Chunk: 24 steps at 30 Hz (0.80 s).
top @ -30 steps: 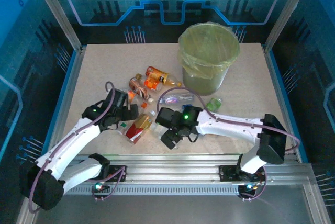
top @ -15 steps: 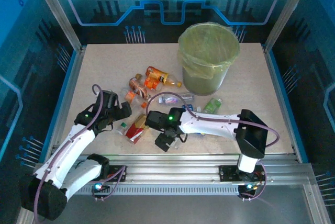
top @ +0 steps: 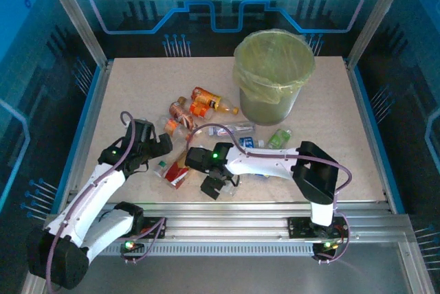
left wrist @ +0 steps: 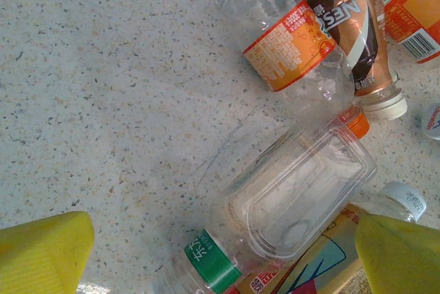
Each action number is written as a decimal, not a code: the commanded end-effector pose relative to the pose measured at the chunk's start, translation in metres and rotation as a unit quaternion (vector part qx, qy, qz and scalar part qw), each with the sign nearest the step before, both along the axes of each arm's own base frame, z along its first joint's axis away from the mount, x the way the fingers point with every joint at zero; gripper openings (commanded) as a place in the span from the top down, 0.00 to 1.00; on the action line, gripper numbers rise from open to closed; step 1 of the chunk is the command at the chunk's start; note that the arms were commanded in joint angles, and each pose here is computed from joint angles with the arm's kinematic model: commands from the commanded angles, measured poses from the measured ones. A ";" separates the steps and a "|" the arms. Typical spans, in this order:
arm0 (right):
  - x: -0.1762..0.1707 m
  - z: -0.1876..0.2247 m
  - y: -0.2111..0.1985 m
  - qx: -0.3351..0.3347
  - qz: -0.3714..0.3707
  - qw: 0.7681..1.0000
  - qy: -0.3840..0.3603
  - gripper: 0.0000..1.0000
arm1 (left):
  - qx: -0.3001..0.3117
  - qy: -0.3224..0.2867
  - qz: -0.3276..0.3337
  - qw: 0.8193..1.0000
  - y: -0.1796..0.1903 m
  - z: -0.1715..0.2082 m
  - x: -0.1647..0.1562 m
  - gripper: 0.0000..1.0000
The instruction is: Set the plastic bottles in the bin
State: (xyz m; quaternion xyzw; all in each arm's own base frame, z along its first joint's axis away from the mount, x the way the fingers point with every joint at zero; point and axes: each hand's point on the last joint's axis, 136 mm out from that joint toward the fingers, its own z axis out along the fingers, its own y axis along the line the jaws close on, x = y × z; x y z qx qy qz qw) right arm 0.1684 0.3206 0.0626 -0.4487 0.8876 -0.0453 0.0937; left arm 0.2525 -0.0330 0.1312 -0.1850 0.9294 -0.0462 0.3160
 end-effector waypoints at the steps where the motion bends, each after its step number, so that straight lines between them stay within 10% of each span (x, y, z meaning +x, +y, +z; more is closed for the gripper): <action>1: 0.006 -0.005 0.000 -0.008 -0.001 1.000 -0.003 0.00 | -0.009 -0.002 0.003 1.000 0.000 -0.004 0.000 0.01; 24: 0.013 -0.013 0.003 -0.022 -0.001 1.000 -0.018 0.00 | -0.015 -0.003 0.000 1.000 -0.001 -0.003 0.001 0.01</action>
